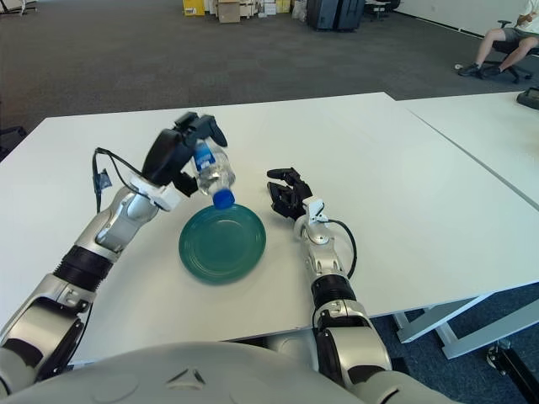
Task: Put the bottle into the plate.
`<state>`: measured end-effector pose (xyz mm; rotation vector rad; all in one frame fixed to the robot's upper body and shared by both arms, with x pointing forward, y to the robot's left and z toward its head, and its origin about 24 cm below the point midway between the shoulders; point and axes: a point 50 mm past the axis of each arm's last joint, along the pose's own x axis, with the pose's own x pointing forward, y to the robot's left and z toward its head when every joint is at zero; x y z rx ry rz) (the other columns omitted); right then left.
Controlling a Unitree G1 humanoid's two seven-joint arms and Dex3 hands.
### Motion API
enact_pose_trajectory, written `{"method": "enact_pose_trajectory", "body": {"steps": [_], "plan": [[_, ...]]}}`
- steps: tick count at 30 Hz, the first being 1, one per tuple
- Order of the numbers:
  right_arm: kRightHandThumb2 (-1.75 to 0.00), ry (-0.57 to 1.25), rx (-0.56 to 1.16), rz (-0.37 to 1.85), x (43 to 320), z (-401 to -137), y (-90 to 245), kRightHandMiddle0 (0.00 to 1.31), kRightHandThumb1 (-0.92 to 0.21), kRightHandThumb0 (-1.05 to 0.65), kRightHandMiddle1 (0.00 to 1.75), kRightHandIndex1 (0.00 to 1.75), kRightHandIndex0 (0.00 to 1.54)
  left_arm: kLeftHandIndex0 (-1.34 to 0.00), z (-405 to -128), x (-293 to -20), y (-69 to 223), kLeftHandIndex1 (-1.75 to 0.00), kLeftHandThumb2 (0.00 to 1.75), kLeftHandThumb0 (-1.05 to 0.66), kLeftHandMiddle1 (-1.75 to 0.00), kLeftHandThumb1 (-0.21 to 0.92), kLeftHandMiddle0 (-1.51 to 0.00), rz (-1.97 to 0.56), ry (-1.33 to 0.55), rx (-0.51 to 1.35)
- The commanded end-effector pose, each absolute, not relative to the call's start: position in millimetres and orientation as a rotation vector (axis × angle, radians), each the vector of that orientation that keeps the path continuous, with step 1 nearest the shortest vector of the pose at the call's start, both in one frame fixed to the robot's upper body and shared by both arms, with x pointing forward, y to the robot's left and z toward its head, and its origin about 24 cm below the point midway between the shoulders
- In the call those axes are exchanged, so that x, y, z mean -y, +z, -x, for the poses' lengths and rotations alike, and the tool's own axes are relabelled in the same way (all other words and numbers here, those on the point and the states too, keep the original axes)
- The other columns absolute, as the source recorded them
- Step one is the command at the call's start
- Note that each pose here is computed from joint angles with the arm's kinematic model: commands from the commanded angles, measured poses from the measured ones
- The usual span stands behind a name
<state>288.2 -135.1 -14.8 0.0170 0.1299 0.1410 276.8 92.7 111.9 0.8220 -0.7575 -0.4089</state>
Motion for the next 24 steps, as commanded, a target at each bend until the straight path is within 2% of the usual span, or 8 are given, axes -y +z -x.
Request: {"method": "enact_pose_trajectory", "body": {"steps": [1,12,24], "plan": [[-0.72,0.129,-0.146,-0.03,134.7,-284.8,-18.4,0.19,-0.75,-0.49,1.11,0.51,0.38,-0.57,-272.7,-95.6,116.9,-1.75,1.59,0.0,-1.74,0.08,-0.78,-0.871,-0.45,0.788],[-0.71,0.111,-0.13,0.0,132.3,-283.0,-16.7,0.22,-0.76,-0.49,1.16,0.59,0.33,-0.56,-257.6,-92.6,112.2,-1.75,1.56,0.0,-1.68,0.09,-0.8,-0.992,-0.595,0.74],[-0.79,0.117,-0.143,-0.018,132.1,-282.6,-16.2,0.21,-0.72,-0.45,1.1,0.66,0.44,-0.56,-257.8,-91.2,111.5,-1.75,1.55,0.0,-1.66,0.09,-0.8,-1.095,-0.656,0.713]]}}
